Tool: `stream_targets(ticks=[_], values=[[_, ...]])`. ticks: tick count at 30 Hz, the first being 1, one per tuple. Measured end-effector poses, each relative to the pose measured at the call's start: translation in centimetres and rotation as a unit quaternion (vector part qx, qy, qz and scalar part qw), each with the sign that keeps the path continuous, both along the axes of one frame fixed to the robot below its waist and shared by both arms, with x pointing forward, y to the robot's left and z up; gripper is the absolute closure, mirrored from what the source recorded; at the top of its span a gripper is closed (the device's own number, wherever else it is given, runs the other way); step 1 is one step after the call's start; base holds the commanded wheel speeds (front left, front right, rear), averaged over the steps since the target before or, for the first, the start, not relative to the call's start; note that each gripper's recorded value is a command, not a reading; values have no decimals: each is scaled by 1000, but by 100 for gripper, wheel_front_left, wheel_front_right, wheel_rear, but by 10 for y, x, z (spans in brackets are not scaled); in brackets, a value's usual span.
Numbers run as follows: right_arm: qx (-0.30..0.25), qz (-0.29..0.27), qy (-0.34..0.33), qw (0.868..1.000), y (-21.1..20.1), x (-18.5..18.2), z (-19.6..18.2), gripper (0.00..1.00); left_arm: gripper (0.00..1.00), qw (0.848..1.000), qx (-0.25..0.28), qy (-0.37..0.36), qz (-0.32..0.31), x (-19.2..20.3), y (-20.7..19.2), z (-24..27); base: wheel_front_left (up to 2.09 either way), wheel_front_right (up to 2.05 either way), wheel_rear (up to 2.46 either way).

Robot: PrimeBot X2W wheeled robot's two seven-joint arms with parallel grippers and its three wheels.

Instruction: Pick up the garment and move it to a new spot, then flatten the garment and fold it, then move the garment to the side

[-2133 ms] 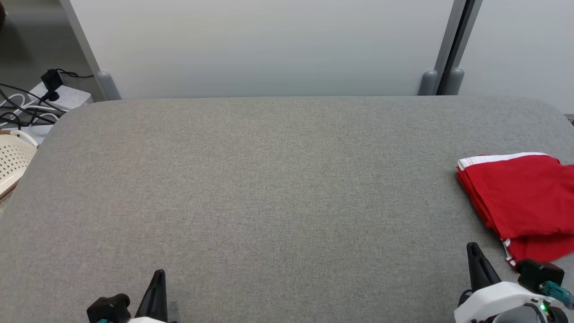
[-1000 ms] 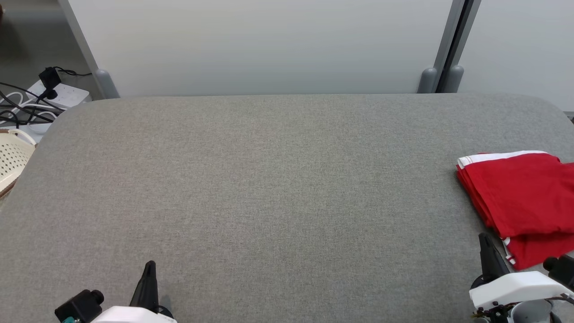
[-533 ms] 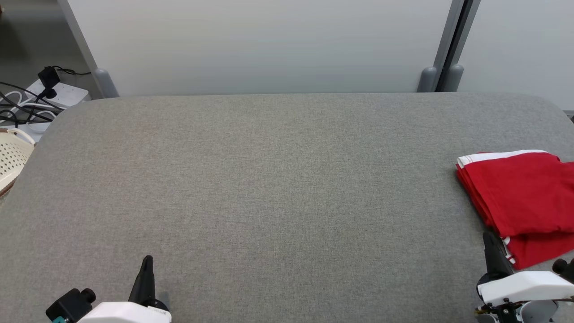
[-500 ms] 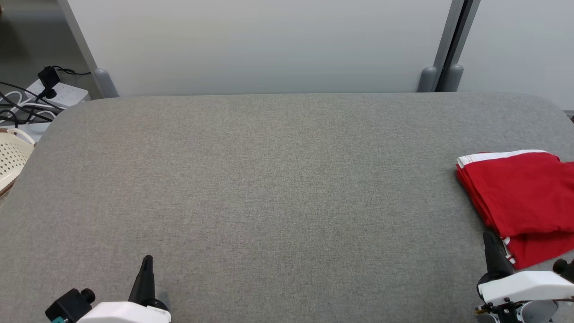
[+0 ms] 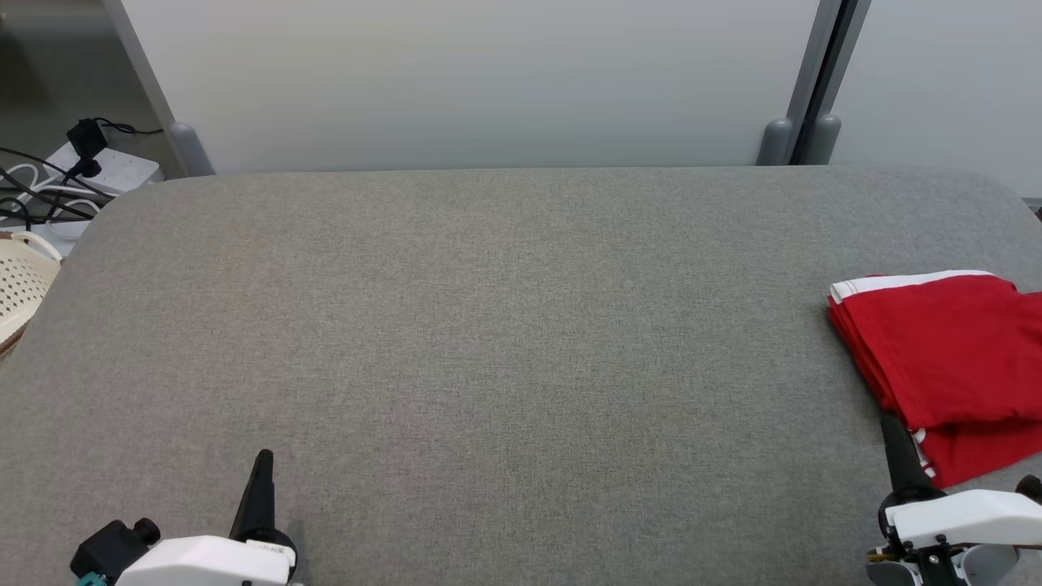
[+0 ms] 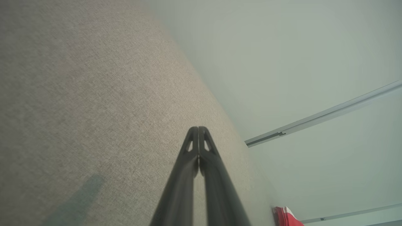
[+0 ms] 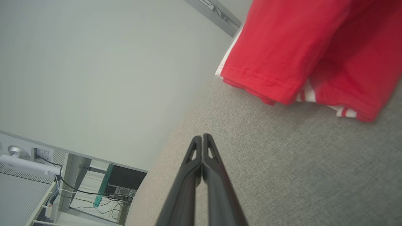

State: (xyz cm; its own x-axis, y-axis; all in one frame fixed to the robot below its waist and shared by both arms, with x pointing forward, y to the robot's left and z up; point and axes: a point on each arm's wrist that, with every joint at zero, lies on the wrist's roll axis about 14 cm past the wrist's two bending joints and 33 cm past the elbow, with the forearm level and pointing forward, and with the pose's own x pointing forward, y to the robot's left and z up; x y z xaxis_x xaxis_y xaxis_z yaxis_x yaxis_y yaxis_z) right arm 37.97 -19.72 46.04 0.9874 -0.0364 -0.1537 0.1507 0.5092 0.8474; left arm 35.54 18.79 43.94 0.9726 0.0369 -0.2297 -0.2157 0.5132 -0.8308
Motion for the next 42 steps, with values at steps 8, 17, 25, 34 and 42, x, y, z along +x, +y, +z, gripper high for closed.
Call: stream_targets(ticks=[8,17,25,34,42], values=[[43,-6,-6,999,-2,1,4,100,100,999,-44,-7,5,3,-1,4,0,0,0],[93,-11,-13,995,-2,2,8,100,100,995,-96,-16,9,6,-1,9,0,0,0],[133,-16,-23,991,-3,3,13,100,100,991,-134,-25,12,7,-1,13,0,0,0],[180,-21,-28,983,-6,1,15,100,100,982,-185,-39,14,13,-2,22,0,0,0],[223,-24,-40,974,-7,1,21,100,100,972,-229,-51,14,15,-2,28,0,0,0]])
